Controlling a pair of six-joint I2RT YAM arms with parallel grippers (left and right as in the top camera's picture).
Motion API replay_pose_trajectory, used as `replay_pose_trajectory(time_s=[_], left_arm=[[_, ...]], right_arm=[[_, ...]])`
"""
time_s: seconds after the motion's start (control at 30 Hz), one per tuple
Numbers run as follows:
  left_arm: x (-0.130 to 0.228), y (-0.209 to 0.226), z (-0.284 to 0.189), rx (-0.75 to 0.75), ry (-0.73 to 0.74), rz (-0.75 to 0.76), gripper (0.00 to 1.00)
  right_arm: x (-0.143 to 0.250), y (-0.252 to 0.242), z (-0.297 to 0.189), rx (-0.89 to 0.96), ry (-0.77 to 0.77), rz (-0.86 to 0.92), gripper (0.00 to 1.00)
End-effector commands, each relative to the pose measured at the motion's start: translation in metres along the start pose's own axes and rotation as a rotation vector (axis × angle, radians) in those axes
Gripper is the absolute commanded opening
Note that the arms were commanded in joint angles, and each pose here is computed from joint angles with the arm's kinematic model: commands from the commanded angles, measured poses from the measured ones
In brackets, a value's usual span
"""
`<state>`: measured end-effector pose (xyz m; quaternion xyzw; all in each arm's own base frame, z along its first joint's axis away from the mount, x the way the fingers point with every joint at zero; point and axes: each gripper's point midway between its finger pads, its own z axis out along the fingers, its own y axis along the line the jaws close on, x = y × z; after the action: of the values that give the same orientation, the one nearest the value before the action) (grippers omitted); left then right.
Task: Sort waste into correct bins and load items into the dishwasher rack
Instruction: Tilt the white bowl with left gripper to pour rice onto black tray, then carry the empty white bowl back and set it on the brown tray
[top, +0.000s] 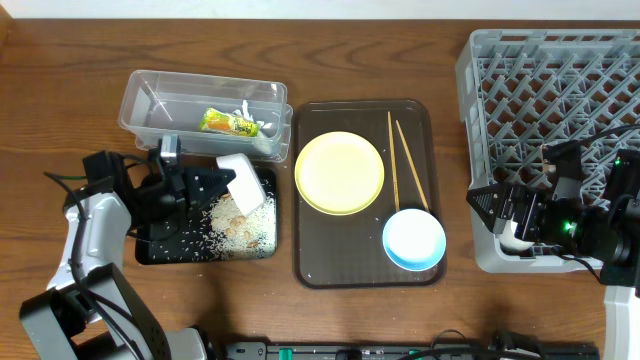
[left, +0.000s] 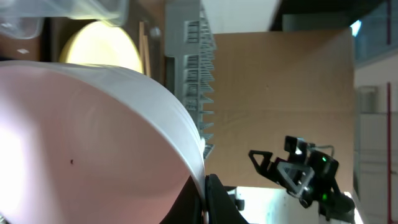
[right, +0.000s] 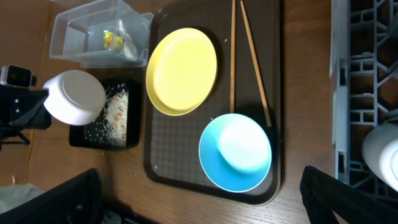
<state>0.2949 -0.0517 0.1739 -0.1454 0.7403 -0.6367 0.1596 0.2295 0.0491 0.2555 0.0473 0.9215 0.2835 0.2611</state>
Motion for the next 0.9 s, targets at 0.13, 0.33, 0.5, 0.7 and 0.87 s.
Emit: replay_pose_trajectory(time_s=[0.13, 0.33, 0.5, 0.7, 0.87], left_arm=[[-0.001, -0.008, 0.001, 0.034, 0.002, 0.021, 0.06], [-0.003, 0.010, -0.001, -0.070, -0.010, -0.062, 0.06], [0.007, -0.007, 0.007, -0.017, 0.027, -0.066, 0.06], [0.028, 0.000, 0.024, -0.349, 0.050, -0.024, 0.06], [0.054, 0.000, 0.050, -0.586, 0.058, 0.129, 0.06]], right_arm=[[-0.001, 0.005, -0.002, -0.009, -0.002, -0.003, 0.99], [-0.001, 0.005, -0.002, -0.009, -0.002, -0.002, 0.99], [-0.001, 0.005, -0.002, -0.009, -0.002, -0.003, 0.99], [-0.003, 0.005, -0.002, -0.008, -0.009, -0.008, 0.99], [-0.007, 0.004, -0.002, -0.006, -0.023, -0.018, 0.99]])
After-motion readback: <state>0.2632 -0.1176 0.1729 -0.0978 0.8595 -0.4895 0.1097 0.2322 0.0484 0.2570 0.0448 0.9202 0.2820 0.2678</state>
